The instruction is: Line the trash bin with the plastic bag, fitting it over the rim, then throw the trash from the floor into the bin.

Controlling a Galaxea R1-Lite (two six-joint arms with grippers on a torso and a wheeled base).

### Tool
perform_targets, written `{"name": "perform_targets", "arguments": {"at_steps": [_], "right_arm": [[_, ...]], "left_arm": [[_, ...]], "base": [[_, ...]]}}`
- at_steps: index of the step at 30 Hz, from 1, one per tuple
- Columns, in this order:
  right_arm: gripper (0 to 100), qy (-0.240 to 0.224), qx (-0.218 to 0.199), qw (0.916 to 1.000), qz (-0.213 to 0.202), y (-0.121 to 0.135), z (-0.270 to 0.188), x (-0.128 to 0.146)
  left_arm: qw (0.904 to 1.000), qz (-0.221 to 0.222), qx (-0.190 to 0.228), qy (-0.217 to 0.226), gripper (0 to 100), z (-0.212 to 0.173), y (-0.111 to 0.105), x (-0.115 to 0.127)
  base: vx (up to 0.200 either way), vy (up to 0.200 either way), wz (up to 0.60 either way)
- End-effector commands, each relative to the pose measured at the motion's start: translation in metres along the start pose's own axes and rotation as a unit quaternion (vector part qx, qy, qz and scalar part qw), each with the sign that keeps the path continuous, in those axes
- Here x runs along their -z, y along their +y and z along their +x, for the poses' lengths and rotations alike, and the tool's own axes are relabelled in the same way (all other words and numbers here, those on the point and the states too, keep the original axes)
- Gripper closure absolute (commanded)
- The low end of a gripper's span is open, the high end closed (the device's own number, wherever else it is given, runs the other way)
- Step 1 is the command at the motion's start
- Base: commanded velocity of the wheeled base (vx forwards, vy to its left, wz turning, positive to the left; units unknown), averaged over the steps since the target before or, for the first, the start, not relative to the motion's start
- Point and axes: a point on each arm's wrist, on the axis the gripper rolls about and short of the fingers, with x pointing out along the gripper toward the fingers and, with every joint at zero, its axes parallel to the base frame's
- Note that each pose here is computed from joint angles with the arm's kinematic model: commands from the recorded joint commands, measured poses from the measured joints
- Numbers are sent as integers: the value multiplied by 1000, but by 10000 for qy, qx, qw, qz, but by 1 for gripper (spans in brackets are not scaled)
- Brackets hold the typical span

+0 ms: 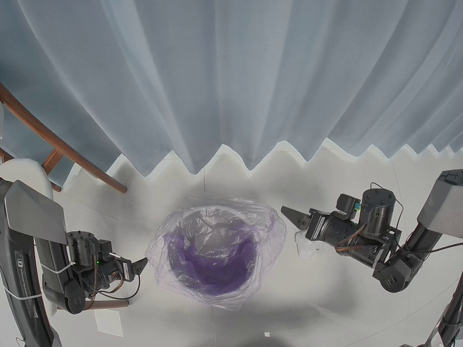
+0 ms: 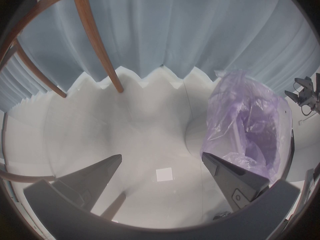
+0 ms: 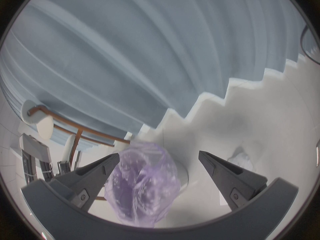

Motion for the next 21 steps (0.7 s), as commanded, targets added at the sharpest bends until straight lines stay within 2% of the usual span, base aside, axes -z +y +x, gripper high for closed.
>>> {"name": "perform_targets", "arguments": {"at_steps": [1,2,5,8,9,12,17,21], "right_arm": [[0,345,-163,9992,-111,18,0,8],[0,620,-164,9976,-243,31,3,2],[0,1003,-62,9943,-363,49,9,-12],[0,1251,109,9907,-516,56,14,-22],[0,1453,195,9867,-706,59,19,-28],[0,1711,253,9798,-1003,62,28,-31],[0,1914,317,9719,-1329,57,42,-20],[0,1955,377,9705,-1359,55,44,-17]], "left_arm": [[9996,5,47,290,0,2,-3,13],[9997,12,56,253,0,2,-4,11],[9997,37,66,223,0,-1,-4,9],[9998,57,101,156,0,-3,-4,6],[9999,60,103,117,0,-3,-4,5],[9999,61,111,103,0,-2,-4,4],[9999,66,115,41,0,-1,-5,2],[9999,61,116,11,0,-3,-5,1]], "base": [[0,0,0],[0,0,0],[0,0,0],[0,0,0],[0,0,0],[0,0,0],[0,0,0],[0,0,0]]}}
